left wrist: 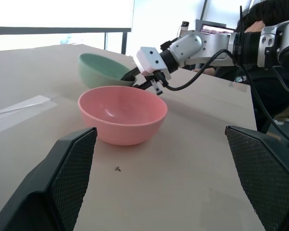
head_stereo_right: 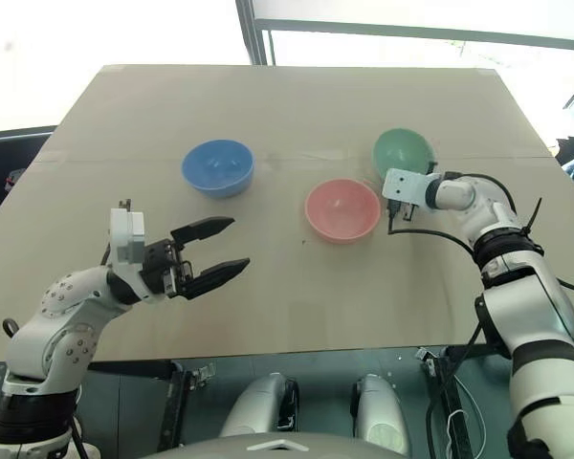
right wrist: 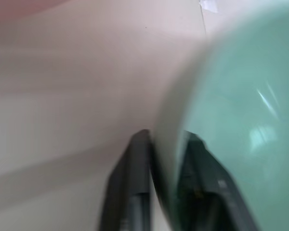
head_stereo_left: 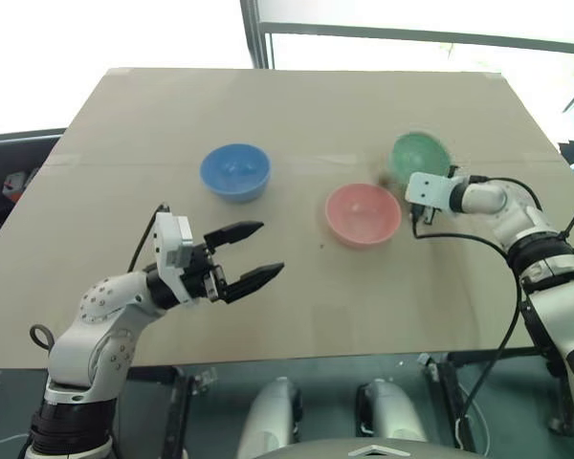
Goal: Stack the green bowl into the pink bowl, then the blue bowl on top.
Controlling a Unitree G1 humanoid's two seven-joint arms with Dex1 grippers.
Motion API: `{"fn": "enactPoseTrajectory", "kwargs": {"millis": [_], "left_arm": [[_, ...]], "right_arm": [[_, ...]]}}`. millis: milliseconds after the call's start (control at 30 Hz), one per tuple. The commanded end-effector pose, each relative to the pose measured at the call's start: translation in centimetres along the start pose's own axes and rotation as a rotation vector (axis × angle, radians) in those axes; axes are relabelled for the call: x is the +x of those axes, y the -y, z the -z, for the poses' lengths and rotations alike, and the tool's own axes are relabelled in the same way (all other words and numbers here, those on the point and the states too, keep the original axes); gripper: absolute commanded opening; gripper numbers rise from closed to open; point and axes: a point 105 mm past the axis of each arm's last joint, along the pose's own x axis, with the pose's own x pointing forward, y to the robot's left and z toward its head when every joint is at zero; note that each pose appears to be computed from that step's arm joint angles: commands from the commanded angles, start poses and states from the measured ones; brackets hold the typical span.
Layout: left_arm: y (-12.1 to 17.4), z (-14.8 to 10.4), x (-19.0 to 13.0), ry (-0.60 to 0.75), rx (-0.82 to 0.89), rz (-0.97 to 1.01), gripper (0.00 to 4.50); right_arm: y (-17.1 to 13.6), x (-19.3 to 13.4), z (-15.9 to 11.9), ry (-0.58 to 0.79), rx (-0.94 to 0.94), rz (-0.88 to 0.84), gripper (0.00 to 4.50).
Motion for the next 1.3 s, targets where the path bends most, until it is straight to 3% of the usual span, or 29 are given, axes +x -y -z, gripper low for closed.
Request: {"fn": "enactPoseTrajectory", "kwargs": {"millis": [33,200,367,400,467,500,533,667,833,900,1200,1300], "left_arm": [[0.0,-1.1,0.5,0.029,0.047,0.008,4.5],[-1.4,-0.7,1.0,0.029,0.065,-0.072,4.5],[-2.8,-0.2,1.0,0.016,0.044,-0.174,4.5],[-3.0,-0.2,0.9,0.018,0.044,-0.19,4.5],[-3.3,-0.3,0.8,0.017,0.049,-0.21,4.5],[-3.3,-0.3,0.9,0.016,0.052,-0.211,4.5],[-3.5,-0.3,0.8,0.014,0.062,-0.229,4.5],[-5.9,-1.3,0.6,-0.023,0.176,-0.442,4.5],[-8.9,-2.0,1.3,-0.214,0.341,-0.662,4.5],[-10.2,-1.7,1.8,-0.356,0.413,-0.662,4.5],[-12.0,1.0,5.9,-0.668,0.562,-0.476,4.5],[-12.1,1.8,6.7,-0.698,0.565,-0.435,3.39]], "right_arm": [[3.5,-1.7,-2.3,0.106,0.002,0.09,0.03],[3.1,-4.1,-6.2,0.277,0.059,0.023,0.03],[-1.1,-6.5,-11.2,0.413,0.147,-0.144,0.03],[-2.1,-6.7,-11.8,0.419,0.152,-0.178,0.78],[-4.0,-6.7,-12.7,0.427,0.175,-0.227,1.15],[-4.4,-6.6,-12.9,0.427,0.192,-0.233,1.64],[-4.8,-6.4,-12.9,0.417,0.181,-0.234,1.64],[-2.6,-6.9,-13.4,0.424,0.222,-0.092,3.05],[-1.7,-9.1,-14.8,0.536,0.383,-0.036,3.05],[-1.7,-9.6,-15.0,0.548,0.405,-0.016,3.05],[-3.0,-8.6,-15.2,0.505,0.457,0.067,3.05],[-3.1,-8.9,-15.3,0.501,0.476,0.098,3.21]]}}
